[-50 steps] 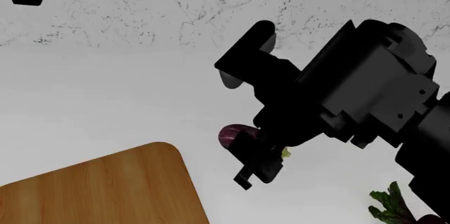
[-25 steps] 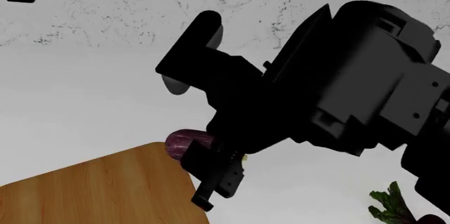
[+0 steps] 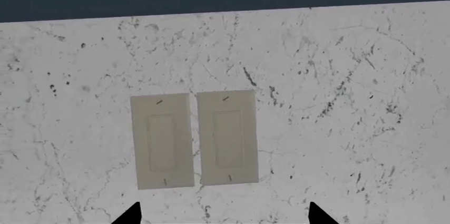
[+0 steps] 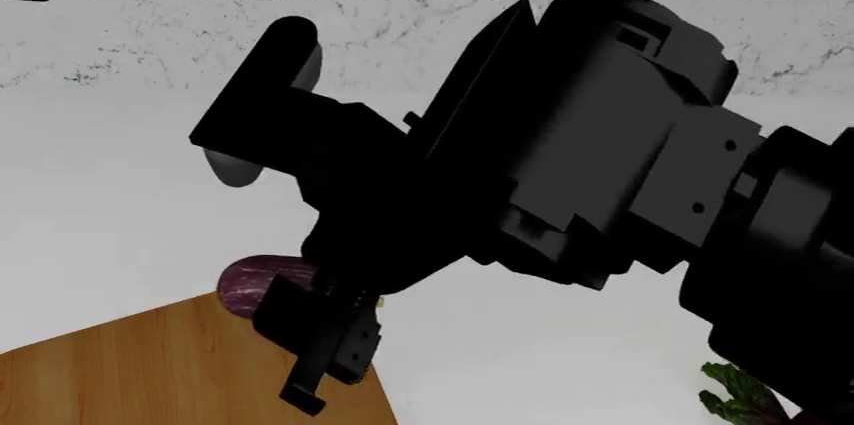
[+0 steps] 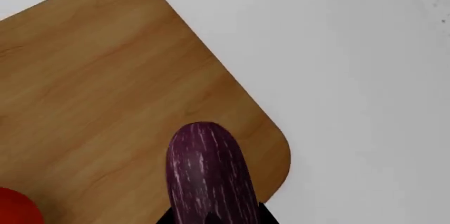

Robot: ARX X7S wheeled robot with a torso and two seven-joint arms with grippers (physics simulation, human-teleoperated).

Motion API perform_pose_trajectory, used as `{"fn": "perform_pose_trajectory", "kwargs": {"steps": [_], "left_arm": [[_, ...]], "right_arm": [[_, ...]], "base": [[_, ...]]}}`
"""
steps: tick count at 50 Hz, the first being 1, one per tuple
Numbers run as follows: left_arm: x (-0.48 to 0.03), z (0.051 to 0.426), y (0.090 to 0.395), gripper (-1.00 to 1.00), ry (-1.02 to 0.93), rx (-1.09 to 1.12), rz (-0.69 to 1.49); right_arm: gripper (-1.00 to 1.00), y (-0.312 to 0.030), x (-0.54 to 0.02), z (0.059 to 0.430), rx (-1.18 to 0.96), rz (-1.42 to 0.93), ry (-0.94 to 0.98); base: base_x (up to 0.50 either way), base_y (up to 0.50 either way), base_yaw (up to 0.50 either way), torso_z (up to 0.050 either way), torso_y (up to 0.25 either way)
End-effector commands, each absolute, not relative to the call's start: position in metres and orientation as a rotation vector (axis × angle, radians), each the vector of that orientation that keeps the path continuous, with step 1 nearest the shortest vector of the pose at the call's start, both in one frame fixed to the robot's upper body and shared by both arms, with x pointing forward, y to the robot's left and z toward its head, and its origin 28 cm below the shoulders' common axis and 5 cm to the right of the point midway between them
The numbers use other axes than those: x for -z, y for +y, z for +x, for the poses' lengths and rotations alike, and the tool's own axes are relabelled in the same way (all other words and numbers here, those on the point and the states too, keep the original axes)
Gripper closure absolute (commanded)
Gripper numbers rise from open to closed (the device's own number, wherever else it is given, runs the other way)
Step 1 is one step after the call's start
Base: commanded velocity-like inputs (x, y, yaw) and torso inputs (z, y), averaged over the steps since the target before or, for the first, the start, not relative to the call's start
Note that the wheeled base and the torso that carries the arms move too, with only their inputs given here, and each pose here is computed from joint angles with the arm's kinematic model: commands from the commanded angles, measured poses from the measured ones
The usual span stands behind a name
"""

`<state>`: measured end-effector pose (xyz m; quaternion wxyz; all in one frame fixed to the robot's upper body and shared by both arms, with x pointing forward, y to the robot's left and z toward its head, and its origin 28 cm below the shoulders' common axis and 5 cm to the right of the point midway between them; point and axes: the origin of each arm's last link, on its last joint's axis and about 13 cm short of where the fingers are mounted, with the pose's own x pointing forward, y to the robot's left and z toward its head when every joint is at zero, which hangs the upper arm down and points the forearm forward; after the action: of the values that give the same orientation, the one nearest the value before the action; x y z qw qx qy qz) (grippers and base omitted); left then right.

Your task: Clear the non-vegetable object off the cutting board and place the vegetables onto it.

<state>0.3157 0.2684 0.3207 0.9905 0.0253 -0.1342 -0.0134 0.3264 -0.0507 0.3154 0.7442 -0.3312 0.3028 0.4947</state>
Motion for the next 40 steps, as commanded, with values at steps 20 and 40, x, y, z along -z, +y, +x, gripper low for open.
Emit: {"fn": "perform_pose_trajectory", "kwargs": {"steps": [20, 40], "left_arm": [[-0.319, 0.315, 0.272, -1.0, -0.267, 0.012, 0.048], [-0.316, 0.316, 0.275, -1.0, -0.262, 0.005, 0.047]], "right_arm": [[1.0, -0.022, -0.294, 0.33, -1.215, -0.675, 0.63], [1.0, -0.013, -0.277, 0.327, -1.246, -0.628, 0.62]], "base": [[0.0, 0.0, 0.0, 0.0, 0.0], [0.0, 0.0, 0.0, 0.0, 0.0]]}}
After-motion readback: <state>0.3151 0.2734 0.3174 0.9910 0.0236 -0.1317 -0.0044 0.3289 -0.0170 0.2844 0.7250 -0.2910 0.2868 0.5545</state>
